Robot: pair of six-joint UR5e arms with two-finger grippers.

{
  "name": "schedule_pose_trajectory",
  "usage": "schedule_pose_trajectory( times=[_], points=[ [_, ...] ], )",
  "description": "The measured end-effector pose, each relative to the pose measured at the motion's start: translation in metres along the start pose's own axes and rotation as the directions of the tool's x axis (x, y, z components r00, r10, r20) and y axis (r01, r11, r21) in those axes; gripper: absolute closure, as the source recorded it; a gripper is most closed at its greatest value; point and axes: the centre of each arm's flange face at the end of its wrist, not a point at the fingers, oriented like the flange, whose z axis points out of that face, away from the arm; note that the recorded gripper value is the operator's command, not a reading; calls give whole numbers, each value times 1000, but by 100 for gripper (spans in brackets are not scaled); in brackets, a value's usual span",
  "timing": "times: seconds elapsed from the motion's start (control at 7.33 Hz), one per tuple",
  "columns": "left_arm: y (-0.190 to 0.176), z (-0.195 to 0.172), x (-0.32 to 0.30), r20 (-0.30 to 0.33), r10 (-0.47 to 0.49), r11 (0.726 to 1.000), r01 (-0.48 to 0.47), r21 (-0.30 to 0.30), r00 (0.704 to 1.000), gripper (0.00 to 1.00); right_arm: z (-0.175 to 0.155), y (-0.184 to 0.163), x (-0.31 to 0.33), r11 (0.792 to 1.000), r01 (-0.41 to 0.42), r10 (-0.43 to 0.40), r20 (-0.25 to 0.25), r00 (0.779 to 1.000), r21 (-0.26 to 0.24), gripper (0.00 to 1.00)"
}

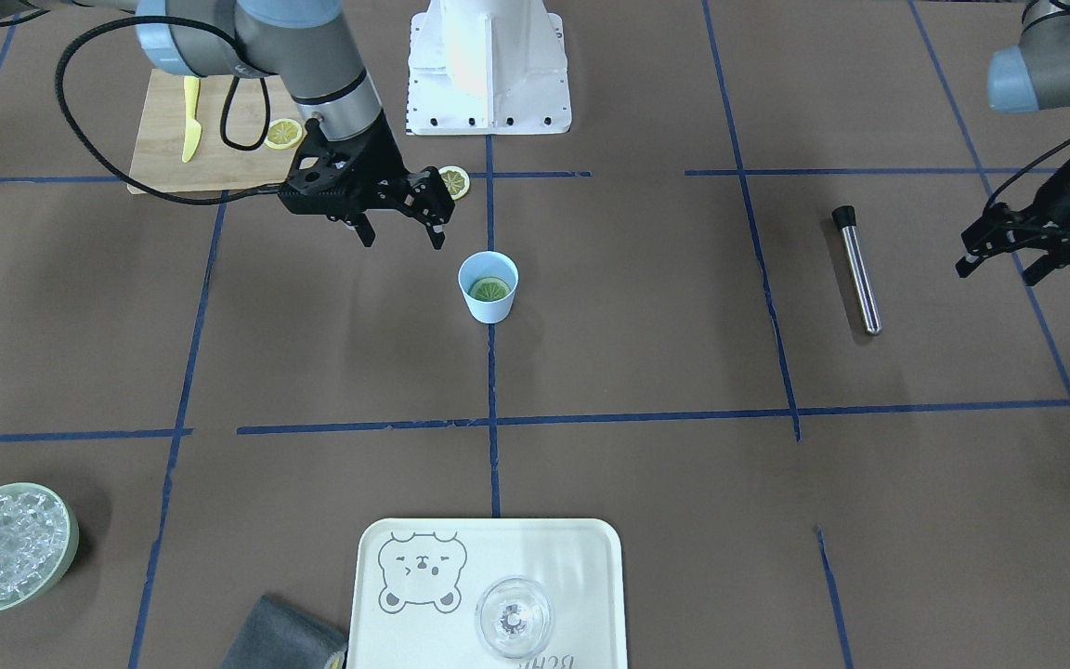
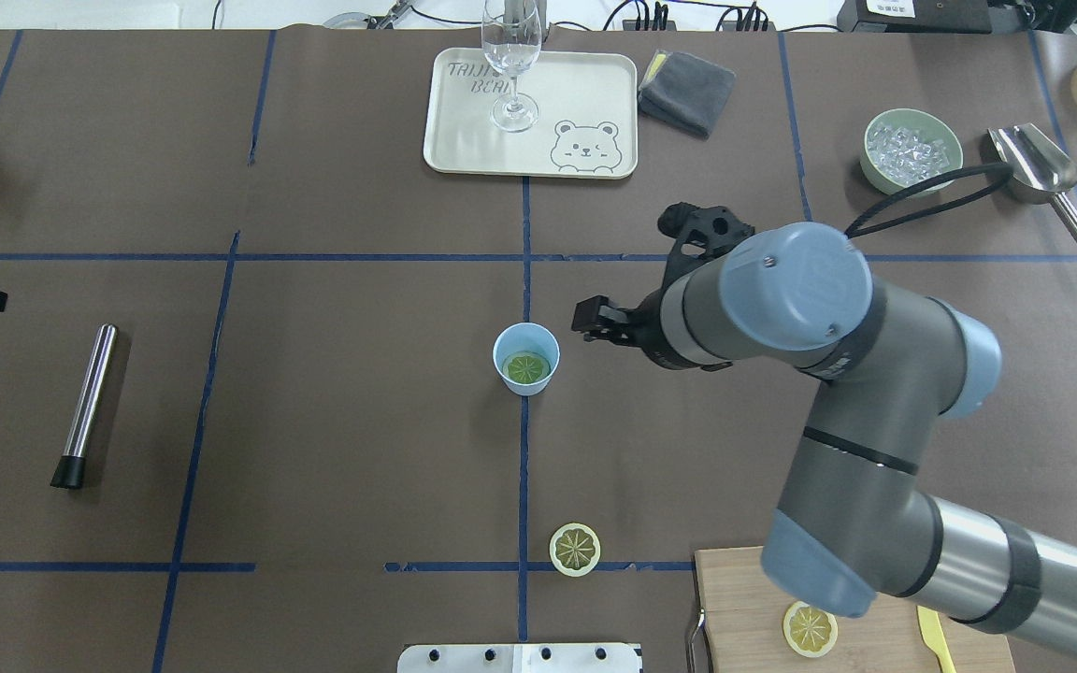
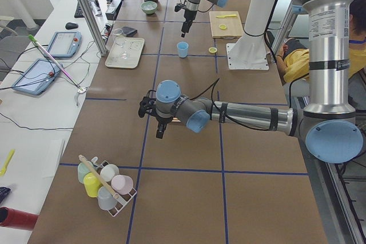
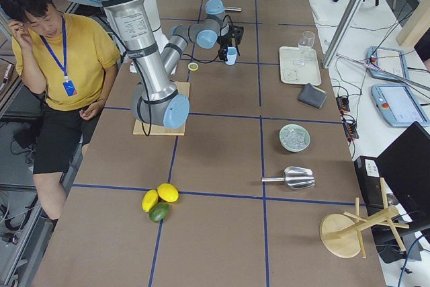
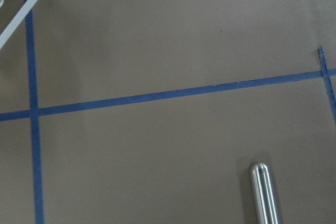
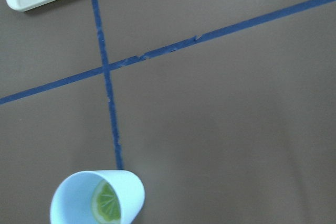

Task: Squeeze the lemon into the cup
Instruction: 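Withdraw the right gripper from the cup while the left gripper grasps the metal muddler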

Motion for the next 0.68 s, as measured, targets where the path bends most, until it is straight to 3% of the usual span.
schedule_pose_trajectory(
  times=[0.41,0.68],
  points=[
    [12,54,54,21,-12,998,13,-57,1000,4,-27,-48,103,991,126,-128,-73,989,-42,0],
    [19,82,72,57,7,998,-3,-63,998,11,-34,-64,140,983,176,-181,-105,978,-56,0]
  ],
)
